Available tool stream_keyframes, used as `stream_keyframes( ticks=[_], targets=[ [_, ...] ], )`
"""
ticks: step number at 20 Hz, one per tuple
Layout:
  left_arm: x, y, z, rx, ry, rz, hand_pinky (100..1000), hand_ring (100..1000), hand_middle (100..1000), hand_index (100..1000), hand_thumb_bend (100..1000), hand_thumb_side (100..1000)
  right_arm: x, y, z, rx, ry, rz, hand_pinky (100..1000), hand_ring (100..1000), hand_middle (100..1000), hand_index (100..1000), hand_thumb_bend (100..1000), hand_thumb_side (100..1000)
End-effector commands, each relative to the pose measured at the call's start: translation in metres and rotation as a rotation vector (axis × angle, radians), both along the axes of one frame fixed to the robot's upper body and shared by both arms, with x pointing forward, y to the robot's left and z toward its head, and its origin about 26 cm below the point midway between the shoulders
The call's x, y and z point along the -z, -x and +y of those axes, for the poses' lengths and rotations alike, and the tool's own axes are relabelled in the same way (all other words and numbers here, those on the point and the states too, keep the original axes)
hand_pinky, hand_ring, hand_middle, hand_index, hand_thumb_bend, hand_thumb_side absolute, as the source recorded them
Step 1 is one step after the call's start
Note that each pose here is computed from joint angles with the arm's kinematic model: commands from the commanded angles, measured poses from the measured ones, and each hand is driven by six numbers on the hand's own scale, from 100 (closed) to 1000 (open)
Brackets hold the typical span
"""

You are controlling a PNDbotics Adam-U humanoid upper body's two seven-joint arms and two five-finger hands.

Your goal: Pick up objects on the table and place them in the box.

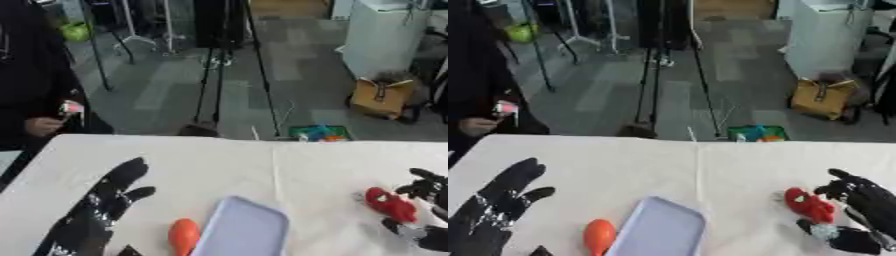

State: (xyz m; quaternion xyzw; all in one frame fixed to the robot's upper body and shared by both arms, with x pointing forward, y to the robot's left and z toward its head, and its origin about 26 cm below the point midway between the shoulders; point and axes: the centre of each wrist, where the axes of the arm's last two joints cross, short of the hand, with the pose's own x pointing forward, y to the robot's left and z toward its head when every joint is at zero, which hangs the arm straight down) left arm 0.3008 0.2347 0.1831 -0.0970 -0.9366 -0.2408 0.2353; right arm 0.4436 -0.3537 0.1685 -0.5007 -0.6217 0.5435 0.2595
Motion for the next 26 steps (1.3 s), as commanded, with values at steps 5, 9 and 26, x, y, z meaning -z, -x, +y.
stream_keyframes(
  ticks=[5,9,26],
  targets=[
    [-0.007,0.001,-0.001,0.015,-0.016,-0.028,893,1000,958,925,135,1000,-0.026,-0.001,-0.018,0.044,0.018,-0.051,865,975,618,813,525,978],
    [-0.008,0.001,-0.001,0.016,-0.018,-0.03,893,1000,959,925,135,1000,-0.03,-0.003,-0.024,0.058,0.024,-0.058,865,975,619,812,523,978],
    [-0.008,0.001,-0.002,0.019,-0.021,-0.033,893,1000,959,925,135,1000,-0.03,-0.003,-0.026,0.053,0.029,-0.064,864,975,619,811,521,975]
  ],
)
